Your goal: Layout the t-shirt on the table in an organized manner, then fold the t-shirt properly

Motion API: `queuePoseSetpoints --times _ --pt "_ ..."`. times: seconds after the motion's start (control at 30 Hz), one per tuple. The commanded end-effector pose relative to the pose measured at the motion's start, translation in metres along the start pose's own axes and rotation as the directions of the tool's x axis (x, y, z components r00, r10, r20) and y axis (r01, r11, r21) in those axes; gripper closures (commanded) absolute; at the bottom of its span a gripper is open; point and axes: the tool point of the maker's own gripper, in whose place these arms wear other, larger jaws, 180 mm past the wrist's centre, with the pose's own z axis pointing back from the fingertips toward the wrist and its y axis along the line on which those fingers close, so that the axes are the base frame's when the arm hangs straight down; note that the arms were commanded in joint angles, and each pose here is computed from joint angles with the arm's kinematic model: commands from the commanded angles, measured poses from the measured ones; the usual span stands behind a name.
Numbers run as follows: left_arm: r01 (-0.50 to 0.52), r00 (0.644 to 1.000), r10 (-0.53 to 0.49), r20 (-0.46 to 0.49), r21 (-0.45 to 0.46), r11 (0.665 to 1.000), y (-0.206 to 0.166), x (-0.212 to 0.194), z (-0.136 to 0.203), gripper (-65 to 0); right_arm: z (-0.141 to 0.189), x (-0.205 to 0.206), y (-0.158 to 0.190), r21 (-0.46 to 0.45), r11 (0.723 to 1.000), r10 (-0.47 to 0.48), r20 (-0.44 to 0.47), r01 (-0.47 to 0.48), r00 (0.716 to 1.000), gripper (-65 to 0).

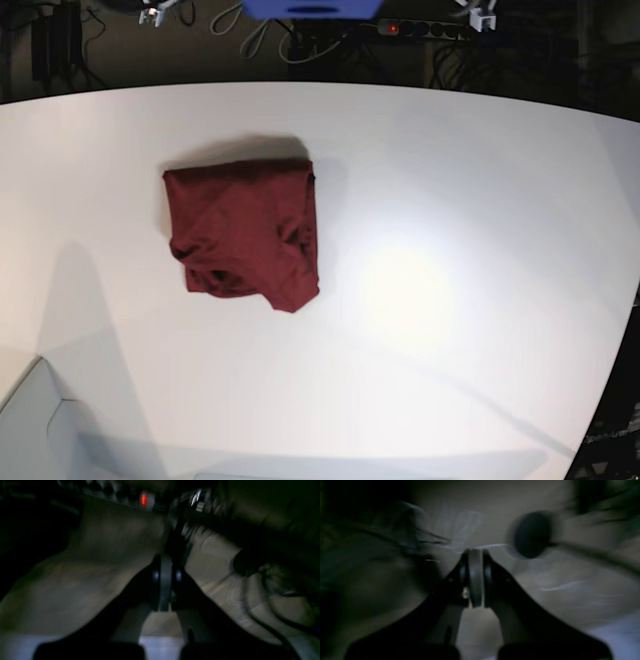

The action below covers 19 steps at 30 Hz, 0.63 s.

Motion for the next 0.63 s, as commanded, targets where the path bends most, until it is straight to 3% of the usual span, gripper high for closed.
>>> queuePoseSetpoints --times 0.0,0.1,0.2,0.4,0.6 --pt "0.026 0.999 -0.029 0.041 0.069 0.997 0.017 0.018 0.0 -0.2 0.0 0.007 -0.008 -0.05 0.996 0.074 0.03 -0.072 0.997 0.0" --pt "0.111 0.993 -0.118 0.027 0.189 0.976 0.007 0.022 -0.009 -0.2 0.004 0.013 -0.021 -0.169 0.947 0.283 0.035 -0.274 0.958 0.0" --pt "0.158 0.985 -0.168 0.03 0.213 0.964 -0.01 0.031 -0.015 -0.2 0.006 0.017 -0.025 -0.212 0.91 0.371 0.036 -0.356 0.928 0.0" --pt "0.161 0.985 -0.17 0.039 0.174 0.971 -0.04 0.033 -0.023 -0.2 0.005 0.012 -0.029 -0.212 0.902 0.385 0.006 -0.375 0.923 0.0" --pt "0.161 0.984 -0.171 0.046 0.175 0.971 -0.04 0.037 -0.023 -0.2 0.003 0.016 -0.016 -0.2 0.91 0.372 0.014 -0.362 0.928 0.0"
